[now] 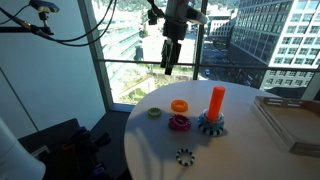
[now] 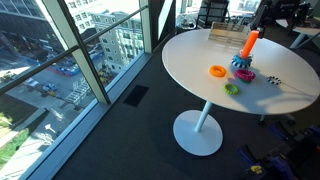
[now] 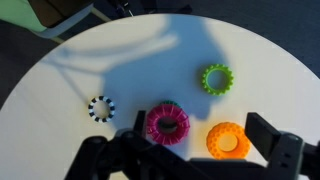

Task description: Put the clear ring onto the ring toss

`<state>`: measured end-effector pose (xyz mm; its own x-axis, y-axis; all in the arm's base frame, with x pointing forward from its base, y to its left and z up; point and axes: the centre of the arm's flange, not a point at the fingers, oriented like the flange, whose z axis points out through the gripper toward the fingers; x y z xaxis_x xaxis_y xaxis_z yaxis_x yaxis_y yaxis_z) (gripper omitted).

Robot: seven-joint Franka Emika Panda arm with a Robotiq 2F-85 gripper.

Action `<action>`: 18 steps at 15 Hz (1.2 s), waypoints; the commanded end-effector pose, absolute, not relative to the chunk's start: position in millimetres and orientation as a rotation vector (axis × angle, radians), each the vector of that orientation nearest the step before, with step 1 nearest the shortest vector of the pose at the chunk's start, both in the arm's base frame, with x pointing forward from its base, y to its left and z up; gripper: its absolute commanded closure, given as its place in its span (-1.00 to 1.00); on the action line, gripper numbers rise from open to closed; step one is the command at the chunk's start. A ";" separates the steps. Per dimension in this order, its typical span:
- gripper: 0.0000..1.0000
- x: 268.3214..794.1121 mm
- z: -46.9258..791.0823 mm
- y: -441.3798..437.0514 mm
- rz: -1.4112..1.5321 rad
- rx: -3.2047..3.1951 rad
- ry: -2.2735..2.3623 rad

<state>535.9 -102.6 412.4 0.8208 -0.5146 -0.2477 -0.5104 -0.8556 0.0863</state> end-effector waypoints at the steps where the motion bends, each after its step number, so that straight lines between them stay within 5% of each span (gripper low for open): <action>1: -1.00 498.6 441.1 -92.2 -0.396 2.990 -0.757; 18: -1.00 448.5 498.6 -66.0 -0.078 3.030 -0.667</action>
<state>454.6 -65.0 503.5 0.8972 -0.4371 -0.0639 -0.4354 -0.8994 0.0392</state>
